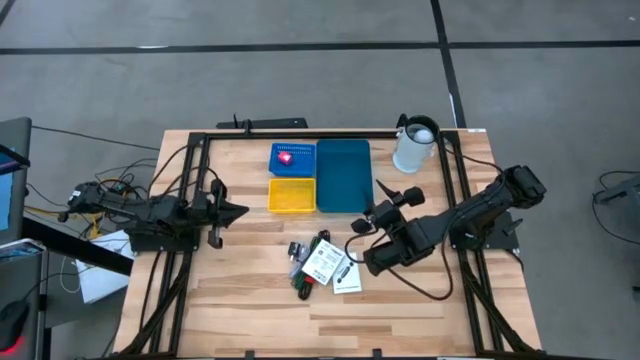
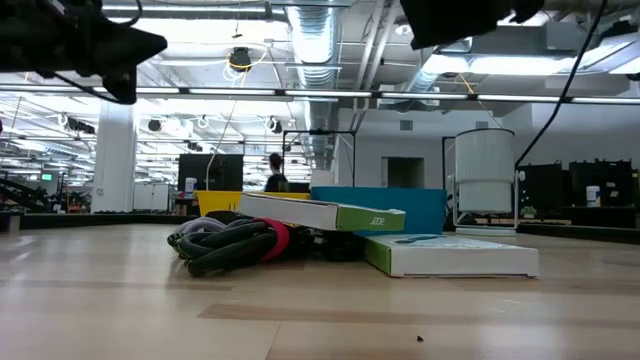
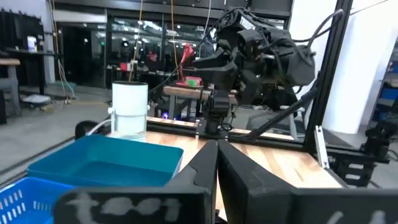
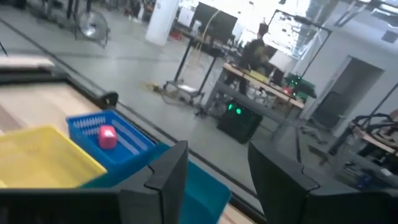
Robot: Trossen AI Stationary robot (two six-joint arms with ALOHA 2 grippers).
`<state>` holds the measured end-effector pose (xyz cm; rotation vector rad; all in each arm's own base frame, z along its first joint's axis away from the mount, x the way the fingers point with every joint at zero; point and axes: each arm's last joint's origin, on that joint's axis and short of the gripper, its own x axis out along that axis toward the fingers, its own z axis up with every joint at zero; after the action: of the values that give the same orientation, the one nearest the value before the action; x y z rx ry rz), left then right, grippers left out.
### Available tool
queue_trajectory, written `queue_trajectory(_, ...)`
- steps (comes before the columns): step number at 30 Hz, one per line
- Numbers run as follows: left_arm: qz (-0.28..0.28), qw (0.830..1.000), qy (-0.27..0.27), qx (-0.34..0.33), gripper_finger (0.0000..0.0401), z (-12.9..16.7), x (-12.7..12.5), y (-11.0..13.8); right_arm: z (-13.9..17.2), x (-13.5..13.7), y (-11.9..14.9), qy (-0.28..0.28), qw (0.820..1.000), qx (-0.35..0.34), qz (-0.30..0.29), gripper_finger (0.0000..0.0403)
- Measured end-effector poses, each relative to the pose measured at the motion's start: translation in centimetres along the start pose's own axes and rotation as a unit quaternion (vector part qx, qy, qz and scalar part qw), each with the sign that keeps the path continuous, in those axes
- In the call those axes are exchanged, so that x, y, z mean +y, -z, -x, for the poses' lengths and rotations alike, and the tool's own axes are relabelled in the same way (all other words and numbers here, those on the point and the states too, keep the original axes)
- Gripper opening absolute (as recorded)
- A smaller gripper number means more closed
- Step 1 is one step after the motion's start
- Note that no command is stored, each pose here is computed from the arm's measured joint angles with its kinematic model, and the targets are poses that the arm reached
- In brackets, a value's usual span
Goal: Pick and place items into bin
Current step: Put the black charger adapter into the blue basket
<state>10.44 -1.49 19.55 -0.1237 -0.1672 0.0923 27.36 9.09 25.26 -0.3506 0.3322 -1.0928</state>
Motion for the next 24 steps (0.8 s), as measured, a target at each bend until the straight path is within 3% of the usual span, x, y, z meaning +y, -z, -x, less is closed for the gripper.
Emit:
queue_trajectory(6, -0.004, 0.999, -0.003, 0.054, 0.0000, -1.6, -0.7, -1.6, -0.5, 0.1, 1.0, -0.013, 0.999, 0.033, 0.009, 0.0161)
queue_trajectory(10, -0.054, 0.991, -0.002, 0.123, 0.0000, -3.6, -1.5, -2.4, -0.2, 0.1, 2.6, -0.017, 0.999, 0.035, 0.000, 0.0158)
queue_trajectory(17, -0.132, 0.959, 0.001, 0.251, 0.0028, -7.9, -3.0, -3.3, -0.2, 0.1, 4.7, -0.024, 0.998, 0.059, -0.023, 0.0157)
queue_trajectory(24, -0.169, 0.916, 0.064, 0.359, 0.0096, -11.3, -4.5, -3.0, -0.2, 0.3, 5.0, -0.040, 0.995, 0.085, -0.037, 0.0153)
